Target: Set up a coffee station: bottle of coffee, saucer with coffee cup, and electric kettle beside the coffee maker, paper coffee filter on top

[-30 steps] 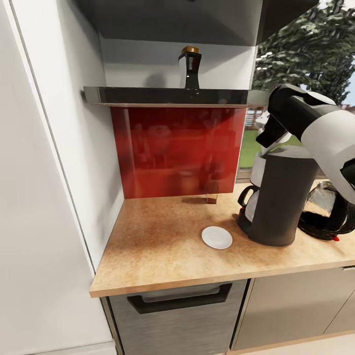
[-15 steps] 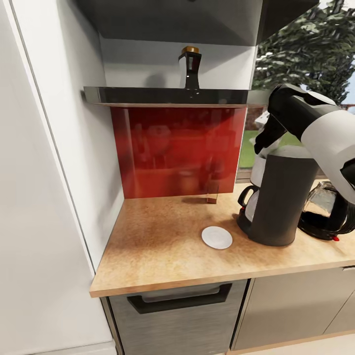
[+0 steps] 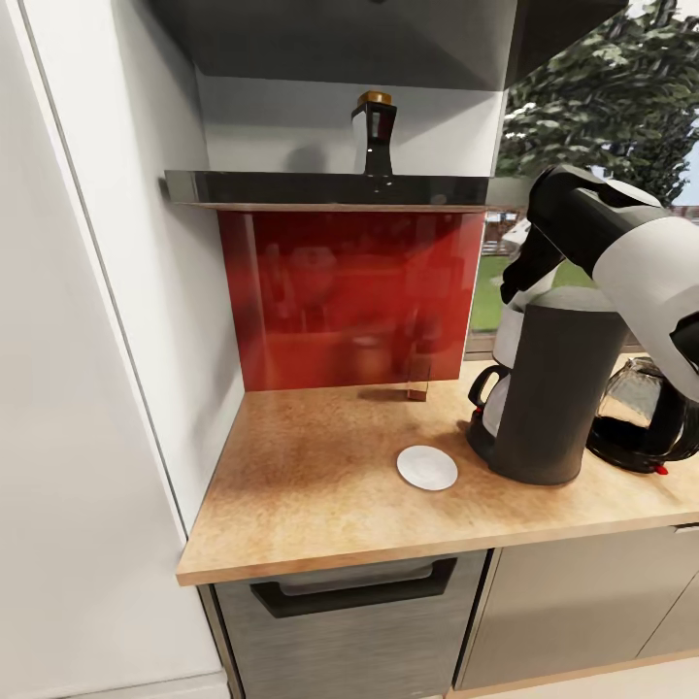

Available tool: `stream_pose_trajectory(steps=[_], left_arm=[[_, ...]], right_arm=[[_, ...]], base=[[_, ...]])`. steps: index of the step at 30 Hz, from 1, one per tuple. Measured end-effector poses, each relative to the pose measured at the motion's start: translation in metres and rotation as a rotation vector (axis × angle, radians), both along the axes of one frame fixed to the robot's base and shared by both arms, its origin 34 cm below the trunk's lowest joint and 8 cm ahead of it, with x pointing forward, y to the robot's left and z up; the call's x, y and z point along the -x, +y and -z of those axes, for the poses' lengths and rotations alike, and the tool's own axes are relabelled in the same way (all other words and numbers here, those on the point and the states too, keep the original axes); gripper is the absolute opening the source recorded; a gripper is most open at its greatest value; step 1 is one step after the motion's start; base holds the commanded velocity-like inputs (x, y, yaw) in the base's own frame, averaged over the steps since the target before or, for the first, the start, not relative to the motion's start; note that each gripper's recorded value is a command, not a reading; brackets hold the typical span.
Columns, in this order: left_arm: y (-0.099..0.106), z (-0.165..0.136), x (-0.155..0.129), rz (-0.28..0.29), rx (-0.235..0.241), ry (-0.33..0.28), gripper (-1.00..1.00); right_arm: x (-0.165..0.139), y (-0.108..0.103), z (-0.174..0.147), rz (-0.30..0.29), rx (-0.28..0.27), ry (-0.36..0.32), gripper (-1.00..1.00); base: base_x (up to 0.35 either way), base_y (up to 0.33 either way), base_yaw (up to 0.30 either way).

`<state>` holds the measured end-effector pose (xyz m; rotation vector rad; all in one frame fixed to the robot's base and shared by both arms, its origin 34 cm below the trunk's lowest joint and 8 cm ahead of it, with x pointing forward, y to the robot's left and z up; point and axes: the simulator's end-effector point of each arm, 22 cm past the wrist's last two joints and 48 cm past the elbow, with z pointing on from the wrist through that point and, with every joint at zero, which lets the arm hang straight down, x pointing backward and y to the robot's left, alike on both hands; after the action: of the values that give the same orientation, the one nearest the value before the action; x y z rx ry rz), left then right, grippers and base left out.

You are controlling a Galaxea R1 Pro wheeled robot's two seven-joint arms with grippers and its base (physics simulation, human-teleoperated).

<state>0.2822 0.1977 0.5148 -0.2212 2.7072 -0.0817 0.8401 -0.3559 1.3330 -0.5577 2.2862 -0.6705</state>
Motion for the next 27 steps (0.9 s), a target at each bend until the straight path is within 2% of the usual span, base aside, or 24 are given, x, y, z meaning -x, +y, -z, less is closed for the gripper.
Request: stream_pose_trajectory(steps=[27], left_arm=[[0.0,-0.003,0.0004,0.0,0.0,0.0,1.0]], right_arm=[[0.0,0.0001,-0.0038,-0.001,-0.001,-0.002,1.0]], base=[[0.0,0.0,0.0]])
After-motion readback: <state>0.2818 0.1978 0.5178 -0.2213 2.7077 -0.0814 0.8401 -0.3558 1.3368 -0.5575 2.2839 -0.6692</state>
